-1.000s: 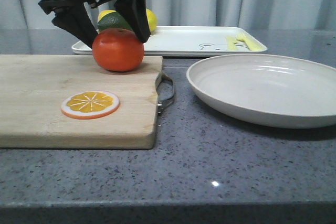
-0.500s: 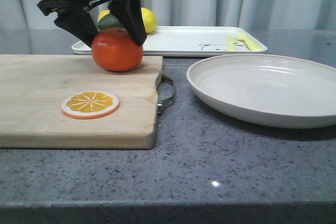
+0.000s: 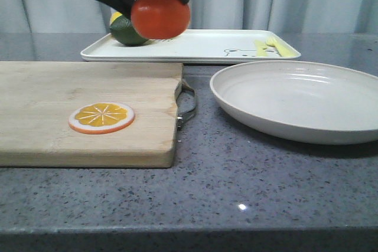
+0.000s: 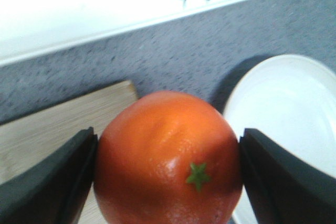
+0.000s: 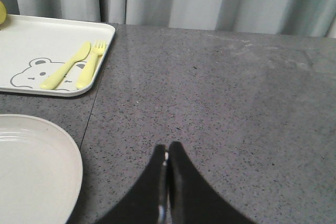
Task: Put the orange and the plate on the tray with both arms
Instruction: 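Lift the orange with the left gripper and carry it over the plate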
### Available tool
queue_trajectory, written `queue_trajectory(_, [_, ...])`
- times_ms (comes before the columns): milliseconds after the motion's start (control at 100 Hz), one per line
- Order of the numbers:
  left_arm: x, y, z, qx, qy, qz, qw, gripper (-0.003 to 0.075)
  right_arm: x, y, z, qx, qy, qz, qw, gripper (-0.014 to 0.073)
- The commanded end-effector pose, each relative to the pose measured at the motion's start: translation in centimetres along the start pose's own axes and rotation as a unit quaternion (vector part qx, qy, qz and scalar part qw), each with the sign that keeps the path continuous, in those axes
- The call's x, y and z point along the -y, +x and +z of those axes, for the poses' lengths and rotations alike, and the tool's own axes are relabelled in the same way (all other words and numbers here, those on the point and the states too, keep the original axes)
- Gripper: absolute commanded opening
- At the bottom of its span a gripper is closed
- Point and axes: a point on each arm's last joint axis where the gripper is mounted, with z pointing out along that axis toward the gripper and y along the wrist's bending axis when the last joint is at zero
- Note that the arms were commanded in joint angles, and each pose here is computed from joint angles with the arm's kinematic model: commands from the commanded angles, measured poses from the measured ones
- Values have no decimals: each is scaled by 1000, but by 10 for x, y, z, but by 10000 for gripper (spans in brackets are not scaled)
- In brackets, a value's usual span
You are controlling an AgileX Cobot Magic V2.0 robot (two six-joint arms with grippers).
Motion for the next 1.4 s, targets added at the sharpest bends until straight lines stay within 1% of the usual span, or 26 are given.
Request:
queue_trajectory(0, [34, -7, -24, 49, 45, 29, 997, 324, 1, -19, -1, 52, 3, -4, 999, -66])
queue_trajectory(80, [55, -2, -21, 51, 61, 63, 995, 325, 1, -19, -1, 52, 3, -4, 999, -66])
queue_trajectory(210, [84, 4, -9, 48, 85, 92, 991, 325, 1, -19, -1, 52, 3, -4, 999, -66])
queue_trajectory(410, [122, 20, 30, 9, 111, 127, 986, 324, 1, -19, -1, 52, 3, -4, 999, -66])
queue_trajectory(520, [130, 27, 51, -9, 114, 134, 984, 325, 1, -19, -1, 52, 3, -4, 999, -66])
queue_trajectory(650, [127, 30, 72, -15, 108, 130, 985, 324, 1, -19, -1, 52, 3, -4, 999, -66])
queue_trajectory(750, [125, 31, 81, -23, 104, 129, 986, 325, 1, -19, -1, 51, 3, -4, 999, -66])
queue_trajectory(850, [122, 31, 81, -20, 88, 144, 985, 328, 1, -19, -1, 51, 3, -4, 999, -66])
queue_trajectory(900, [122, 31, 81, -20, 87, 146, 985, 347, 1, -19, -1, 51, 3, -4, 999, -66])
queue_trajectory(970, [122, 31, 81, -19, 86, 147, 985, 408, 1, -19, -1, 51, 3, -4, 999, -66])
queue_trajectory(1040, [122, 31, 81, -19, 86, 147, 985, 499, 1, -19, -1, 51, 3, -4, 999, -66])
queue_trajectory(1120, [122, 31, 81, -20, 86, 148, 985, 622, 1, -19, -1, 51, 3, -4, 999, -66])
queue_trajectory(1170, [121, 31, 81, -24, 85, 148, 985, 676, 1, -19, -1, 51, 3, -4, 999, -66])
queue_trajectory(1210, [121, 32, 81, -27, 85, 148, 985, 695, 1, -19, -1, 51, 3, -4, 999, -66])
queue_trajectory(1390, [126, 24, 67, -34, 90, 157, 983, 692, 1, -19, -1, 51, 3, -4, 999, -66])
